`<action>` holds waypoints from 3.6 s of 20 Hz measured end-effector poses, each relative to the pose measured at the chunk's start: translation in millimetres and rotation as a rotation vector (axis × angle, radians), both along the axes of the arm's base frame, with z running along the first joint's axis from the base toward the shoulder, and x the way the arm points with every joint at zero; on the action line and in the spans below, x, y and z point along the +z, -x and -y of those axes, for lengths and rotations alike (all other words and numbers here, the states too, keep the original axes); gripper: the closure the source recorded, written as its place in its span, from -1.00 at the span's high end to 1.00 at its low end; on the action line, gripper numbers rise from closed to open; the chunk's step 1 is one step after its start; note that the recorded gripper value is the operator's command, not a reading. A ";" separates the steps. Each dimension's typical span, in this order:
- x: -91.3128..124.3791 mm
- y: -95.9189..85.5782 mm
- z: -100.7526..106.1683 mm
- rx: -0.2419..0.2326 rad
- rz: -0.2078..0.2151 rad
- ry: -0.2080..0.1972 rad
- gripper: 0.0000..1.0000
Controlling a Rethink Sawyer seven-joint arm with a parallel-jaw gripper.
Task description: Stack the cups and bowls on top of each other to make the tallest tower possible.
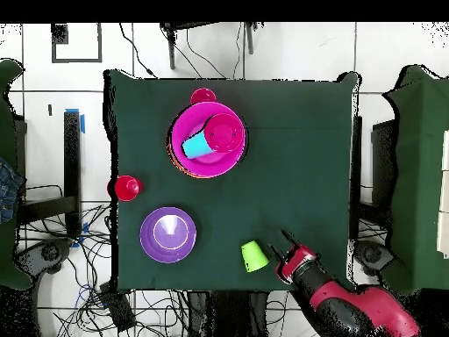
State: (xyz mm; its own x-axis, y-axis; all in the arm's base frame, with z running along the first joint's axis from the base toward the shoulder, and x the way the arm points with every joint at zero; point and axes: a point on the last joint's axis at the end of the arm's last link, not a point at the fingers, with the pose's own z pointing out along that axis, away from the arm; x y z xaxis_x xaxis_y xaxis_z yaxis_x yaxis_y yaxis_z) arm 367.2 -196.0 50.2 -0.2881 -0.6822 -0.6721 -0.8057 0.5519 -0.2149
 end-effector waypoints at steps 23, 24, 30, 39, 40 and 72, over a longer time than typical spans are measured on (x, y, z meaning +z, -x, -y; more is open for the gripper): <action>-51.3 61.0 -45.2 0.155 -0.001 -0.020 1.00; -51.9 61.4 -45.0 0.152 -0.003 -0.023 1.00; -58.3 61.8 -36.5 0.128 0.008 -0.023 1.00; -64.0 66.2 -26.8 0.169 0.050 0.026 1.00; -63.9 66.2 -26.5 0.173 0.054 0.029 1.00; -65.0 77.5 6.0 0.204 0.038 -0.038 1.00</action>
